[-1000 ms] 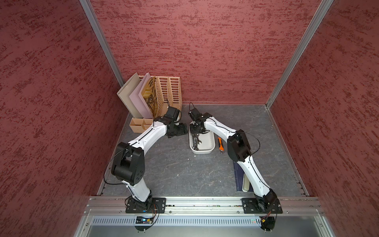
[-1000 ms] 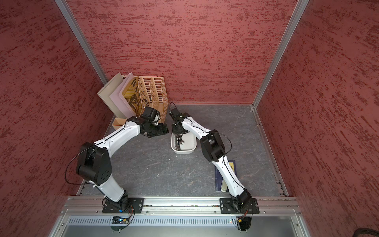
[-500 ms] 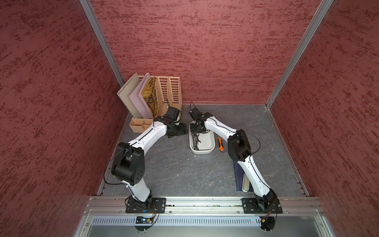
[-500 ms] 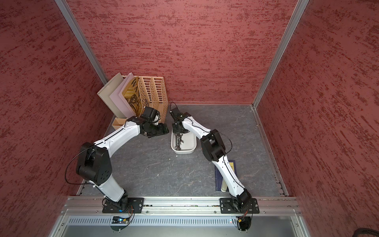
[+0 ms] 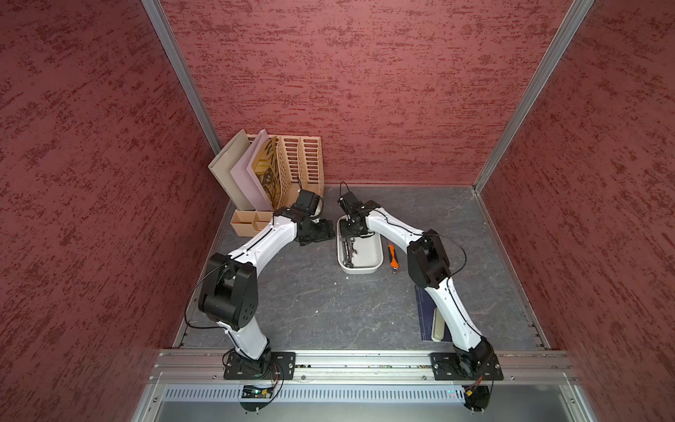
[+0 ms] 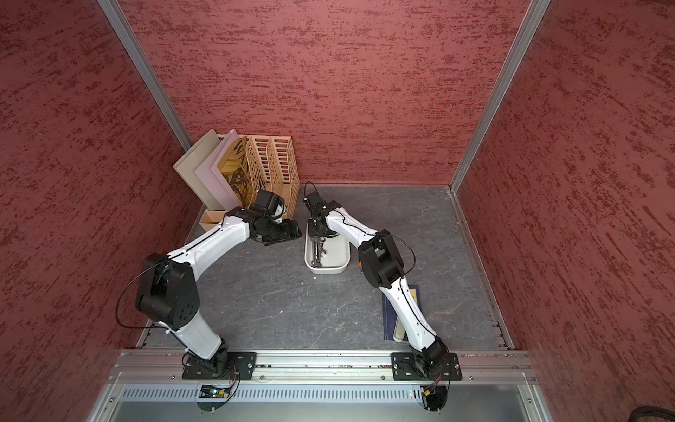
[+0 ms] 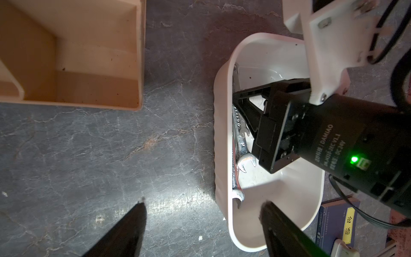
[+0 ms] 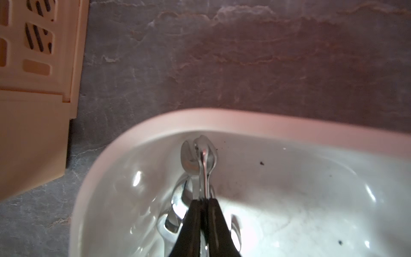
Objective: Take out the wrench from the storage box
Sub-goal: Pick up the wrench from the storage box.
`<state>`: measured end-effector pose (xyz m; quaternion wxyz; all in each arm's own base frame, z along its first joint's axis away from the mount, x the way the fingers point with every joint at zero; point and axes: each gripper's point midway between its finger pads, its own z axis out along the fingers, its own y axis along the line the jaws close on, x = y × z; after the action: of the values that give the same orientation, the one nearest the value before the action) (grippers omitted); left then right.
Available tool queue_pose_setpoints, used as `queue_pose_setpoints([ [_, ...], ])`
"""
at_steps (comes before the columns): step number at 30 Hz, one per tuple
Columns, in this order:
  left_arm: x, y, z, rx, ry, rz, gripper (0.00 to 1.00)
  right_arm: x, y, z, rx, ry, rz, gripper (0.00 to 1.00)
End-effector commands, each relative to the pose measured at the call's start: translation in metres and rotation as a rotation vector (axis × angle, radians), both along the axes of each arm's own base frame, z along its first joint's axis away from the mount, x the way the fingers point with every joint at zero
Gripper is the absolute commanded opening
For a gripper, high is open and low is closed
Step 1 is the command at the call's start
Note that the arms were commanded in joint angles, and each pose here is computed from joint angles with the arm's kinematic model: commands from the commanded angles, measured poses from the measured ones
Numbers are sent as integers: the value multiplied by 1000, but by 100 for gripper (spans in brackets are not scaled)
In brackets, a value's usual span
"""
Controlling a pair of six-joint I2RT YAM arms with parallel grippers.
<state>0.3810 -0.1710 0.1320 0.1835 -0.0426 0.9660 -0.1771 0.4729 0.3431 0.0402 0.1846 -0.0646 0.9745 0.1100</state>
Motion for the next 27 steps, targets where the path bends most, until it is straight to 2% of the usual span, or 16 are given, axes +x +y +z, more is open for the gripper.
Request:
queue_pose_setpoints([
  [1, 2, -3, 9, -26, -31, 2, 84, 0, -7, -1, -11, 3, -27, 0],
  [8, 2, -3, 11, -28, -33, 1, 84, 0, -5, 11, 14, -12, -33, 0],
  [21, 0, -2, 15, -2, -57, -3, 89, -1, -6, 76, 90, -109, -32, 0],
  [27, -1, -10, 28, -13, -104, -29, 100, -13, -24, 104, 96, -156, -30, 0],
])
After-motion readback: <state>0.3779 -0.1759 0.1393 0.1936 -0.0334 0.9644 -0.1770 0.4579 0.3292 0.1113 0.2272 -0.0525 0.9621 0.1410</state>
